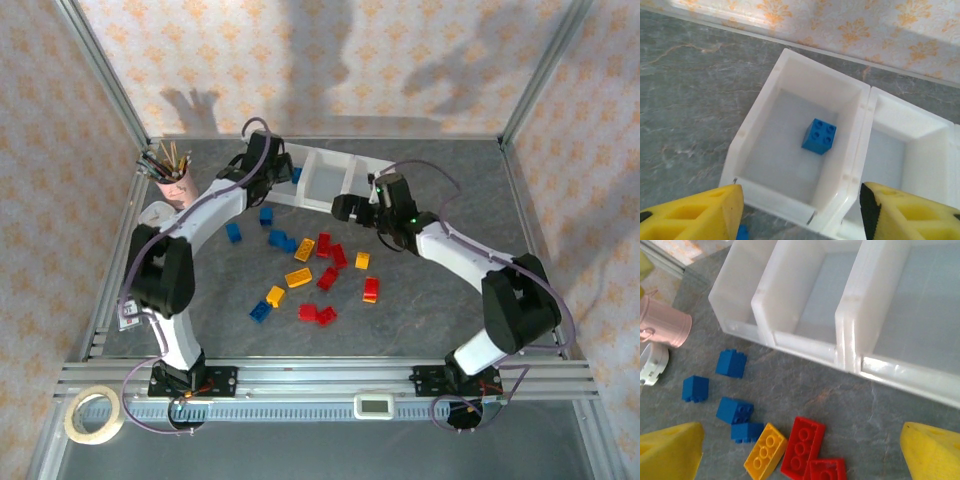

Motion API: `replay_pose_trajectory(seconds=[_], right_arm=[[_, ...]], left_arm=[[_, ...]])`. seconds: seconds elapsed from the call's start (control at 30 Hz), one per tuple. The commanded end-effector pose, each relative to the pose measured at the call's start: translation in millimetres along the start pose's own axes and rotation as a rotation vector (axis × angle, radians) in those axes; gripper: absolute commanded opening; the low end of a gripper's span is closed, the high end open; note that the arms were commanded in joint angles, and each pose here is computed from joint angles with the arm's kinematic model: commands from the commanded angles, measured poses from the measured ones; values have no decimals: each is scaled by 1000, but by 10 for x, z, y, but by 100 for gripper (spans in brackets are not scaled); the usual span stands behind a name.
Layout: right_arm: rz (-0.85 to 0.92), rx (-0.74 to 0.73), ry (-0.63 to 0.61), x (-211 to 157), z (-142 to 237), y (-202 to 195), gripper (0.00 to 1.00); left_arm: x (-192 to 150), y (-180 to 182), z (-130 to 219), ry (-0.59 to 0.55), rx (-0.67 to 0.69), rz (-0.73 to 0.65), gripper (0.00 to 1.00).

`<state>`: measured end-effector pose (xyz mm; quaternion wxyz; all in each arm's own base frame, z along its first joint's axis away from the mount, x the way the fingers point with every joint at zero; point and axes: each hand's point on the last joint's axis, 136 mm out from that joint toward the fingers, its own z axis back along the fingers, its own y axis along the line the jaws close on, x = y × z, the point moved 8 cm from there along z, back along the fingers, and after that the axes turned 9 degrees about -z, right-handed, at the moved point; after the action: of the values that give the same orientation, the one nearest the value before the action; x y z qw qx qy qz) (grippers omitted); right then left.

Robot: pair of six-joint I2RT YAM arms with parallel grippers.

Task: Sort the legos into containers by color
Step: Pick up the lego from the center of the table.

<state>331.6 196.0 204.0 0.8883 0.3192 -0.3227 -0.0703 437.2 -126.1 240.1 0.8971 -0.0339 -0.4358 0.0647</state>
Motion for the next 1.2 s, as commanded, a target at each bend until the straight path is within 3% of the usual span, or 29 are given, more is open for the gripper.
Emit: replay_pose_trajectory(seconds=[0.0, 0.3, 0.63, 0.8, 1.17], right_arm=[[-2, 33, 21, -155, 8, 58, 100], [5, 77, 74, -501, -167, 161, 100], [11, 36, 67, -509, -294, 109, 100], [17, 28, 69, -503, -342, 106, 100], [25, 16, 81, -501, -432, 100, 100]], left_arm=[[-264, 111, 62, 61, -4, -27, 67], [-865, 373, 121, 180, 71, -55, 77], [-967, 334, -302, 230, 114, -88, 81], [-989, 369, -487, 234, 159, -80, 77], [-1058, 405, -804, 265, 172, -81, 55]])
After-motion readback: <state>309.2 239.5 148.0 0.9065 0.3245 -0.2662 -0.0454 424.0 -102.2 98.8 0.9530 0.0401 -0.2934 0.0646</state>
